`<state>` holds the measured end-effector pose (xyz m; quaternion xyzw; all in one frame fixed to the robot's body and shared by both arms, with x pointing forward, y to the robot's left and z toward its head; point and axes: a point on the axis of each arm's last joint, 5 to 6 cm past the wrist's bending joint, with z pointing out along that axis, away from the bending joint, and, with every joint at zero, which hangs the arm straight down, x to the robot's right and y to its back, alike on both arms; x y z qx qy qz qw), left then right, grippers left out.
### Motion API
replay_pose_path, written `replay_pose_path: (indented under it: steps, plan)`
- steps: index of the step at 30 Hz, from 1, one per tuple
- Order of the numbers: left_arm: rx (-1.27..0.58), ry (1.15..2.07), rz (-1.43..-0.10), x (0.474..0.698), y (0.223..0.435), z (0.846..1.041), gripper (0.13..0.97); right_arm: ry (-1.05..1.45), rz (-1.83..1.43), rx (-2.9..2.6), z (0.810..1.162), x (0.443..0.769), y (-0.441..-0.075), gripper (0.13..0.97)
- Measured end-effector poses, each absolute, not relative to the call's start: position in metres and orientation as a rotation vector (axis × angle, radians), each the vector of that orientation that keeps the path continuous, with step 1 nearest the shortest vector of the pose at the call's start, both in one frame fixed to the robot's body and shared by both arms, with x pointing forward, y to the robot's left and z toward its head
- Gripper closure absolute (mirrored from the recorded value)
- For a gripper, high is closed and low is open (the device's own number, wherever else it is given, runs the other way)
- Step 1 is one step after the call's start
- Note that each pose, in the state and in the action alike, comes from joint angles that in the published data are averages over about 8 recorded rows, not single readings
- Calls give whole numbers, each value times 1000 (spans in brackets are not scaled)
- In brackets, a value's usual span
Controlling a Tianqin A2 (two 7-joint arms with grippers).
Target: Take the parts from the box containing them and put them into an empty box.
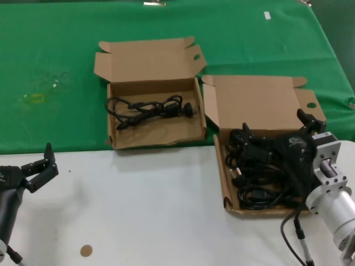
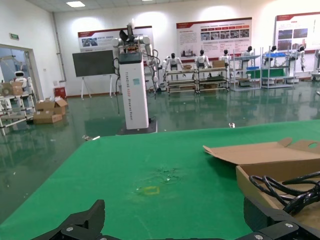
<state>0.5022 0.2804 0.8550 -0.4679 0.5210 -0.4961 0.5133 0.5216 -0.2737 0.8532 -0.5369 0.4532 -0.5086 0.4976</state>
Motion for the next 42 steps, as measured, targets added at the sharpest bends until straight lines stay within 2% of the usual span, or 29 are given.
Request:
replay_pose_path:
  steps: [42]
  plan:
    - [-1125,1253,-1193,502,280,855,132,1097,-1231,-1300,853,522,-274,130]
